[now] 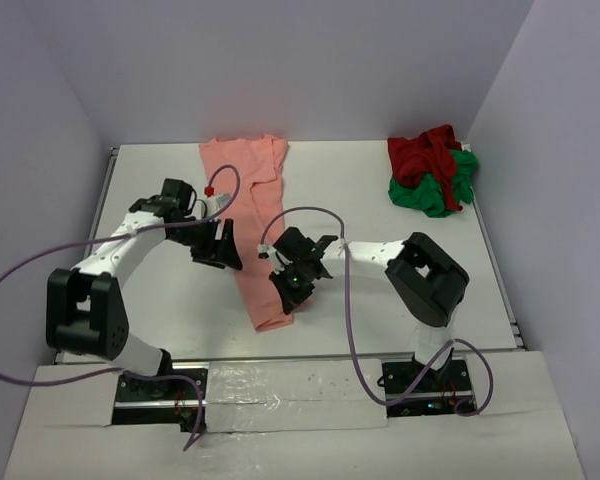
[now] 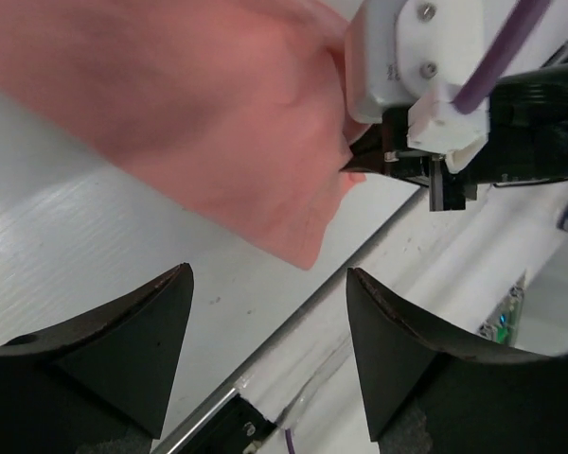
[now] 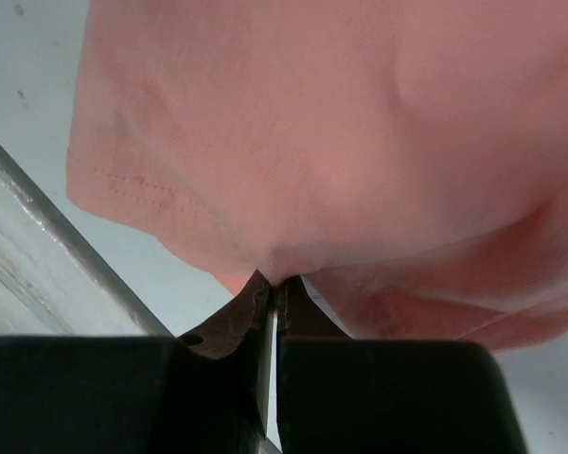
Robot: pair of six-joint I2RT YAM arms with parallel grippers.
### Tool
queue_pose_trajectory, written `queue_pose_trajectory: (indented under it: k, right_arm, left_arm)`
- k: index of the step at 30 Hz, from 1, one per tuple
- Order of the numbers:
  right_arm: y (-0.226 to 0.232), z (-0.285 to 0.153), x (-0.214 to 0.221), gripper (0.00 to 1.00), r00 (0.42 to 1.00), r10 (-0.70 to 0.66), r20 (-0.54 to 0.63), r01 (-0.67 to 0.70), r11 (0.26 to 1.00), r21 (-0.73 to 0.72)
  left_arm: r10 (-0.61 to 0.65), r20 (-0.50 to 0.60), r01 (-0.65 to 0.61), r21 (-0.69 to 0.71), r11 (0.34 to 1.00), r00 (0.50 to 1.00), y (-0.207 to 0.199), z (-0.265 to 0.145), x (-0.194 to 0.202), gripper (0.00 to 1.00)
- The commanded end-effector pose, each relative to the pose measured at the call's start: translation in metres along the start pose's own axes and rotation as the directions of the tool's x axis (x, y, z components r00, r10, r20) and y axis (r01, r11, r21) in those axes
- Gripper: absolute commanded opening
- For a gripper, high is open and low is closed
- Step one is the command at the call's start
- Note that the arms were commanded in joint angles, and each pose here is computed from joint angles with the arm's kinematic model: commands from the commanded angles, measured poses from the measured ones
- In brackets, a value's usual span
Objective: Fold and stack the t-shirts
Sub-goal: Fold the tshirt
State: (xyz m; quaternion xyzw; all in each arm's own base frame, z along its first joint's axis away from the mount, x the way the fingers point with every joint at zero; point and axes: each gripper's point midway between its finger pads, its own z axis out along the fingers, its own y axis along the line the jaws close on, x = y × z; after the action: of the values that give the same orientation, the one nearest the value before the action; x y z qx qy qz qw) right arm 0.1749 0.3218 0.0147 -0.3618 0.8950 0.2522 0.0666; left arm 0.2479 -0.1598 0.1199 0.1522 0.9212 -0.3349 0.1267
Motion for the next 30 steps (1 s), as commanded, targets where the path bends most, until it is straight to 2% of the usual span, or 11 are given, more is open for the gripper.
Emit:
queue_pose_trajectory:
  k: [1,4,6,9,13,16,20,25,27,30]
  right_arm:
    - [-0.016,-0.011,-0.027,0.0,0.998,-0.009,0.06,0.005,0.998,0.059]
    - [-0.029,-0.025,-0.046,0.0,0.994,0.008,0.111,-0.017,0.996,0.083]
    - [-0.043,-0.035,-0.058,0.0,0.989,0.02,0.145,-0.036,0.994,0.107]
    - [-0.055,-0.051,-0.08,0.0,0.98,0.016,0.197,-0.043,0.99,0.131]
    - [-0.071,-0.072,-0.104,0.0,0.962,0.039,0.269,-0.079,0.987,0.137]
    - [-0.069,-0.075,-0.107,0.0,0.961,0.036,0.275,-0.072,0.99,0.122]
    - [-0.065,-0.078,-0.111,0.0,0.962,0.019,0.273,-0.05,0.993,0.106]
    - [-0.054,-0.098,-0.142,0.0,0.938,-0.036,0.346,0.0,0.995,0.104]
    - [-0.05,-0.11,-0.16,0.0,0.921,-0.061,0.385,0.019,0.993,0.113]
    - [-0.042,-0.121,-0.186,0.0,0.896,-0.097,0.433,0.051,0.992,0.116]
  left_arm:
    - [0.03,-0.107,-0.02,0.093,0.995,0.994,-0.018,0.005,0.005,0.75]
    - [0.022,-0.189,-0.014,0.042,0.999,0.982,-0.012,0.019,0.009,0.79]
    - [-0.015,-0.303,0.018,0.008,1.0,0.953,-0.008,0.032,0.022,0.79]
    - [-0.058,-0.39,0.043,-0.046,0.998,0.919,0.001,0.045,0.026,0.78]
    - [-0.064,-0.456,0.048,-0.047,0.998,0.888,0.002,0.057,0.033,0.77]
    - [-0.052,-0.488,0.045,-0.027,0.999,0.871,-0.004,0.065,0.038,0.76]
    - [-0.031,-0.483,0.041,0.01,0.999,0.875,-0.014,0.063,0.037,0.74]
    - [0.023,-0.443,-0.008,0.035,0.999,0.896,-0.02,0.052,0.03,0.71]
    - [0.056,-0.385,-0.055,0.013,0.998,0.921,-0.022,0.042,0.016,0.68]
    - [0.098,-0.179,-0.115,-0.088,0.989,0.979,-0.012,0.021,-0.028,0.67]
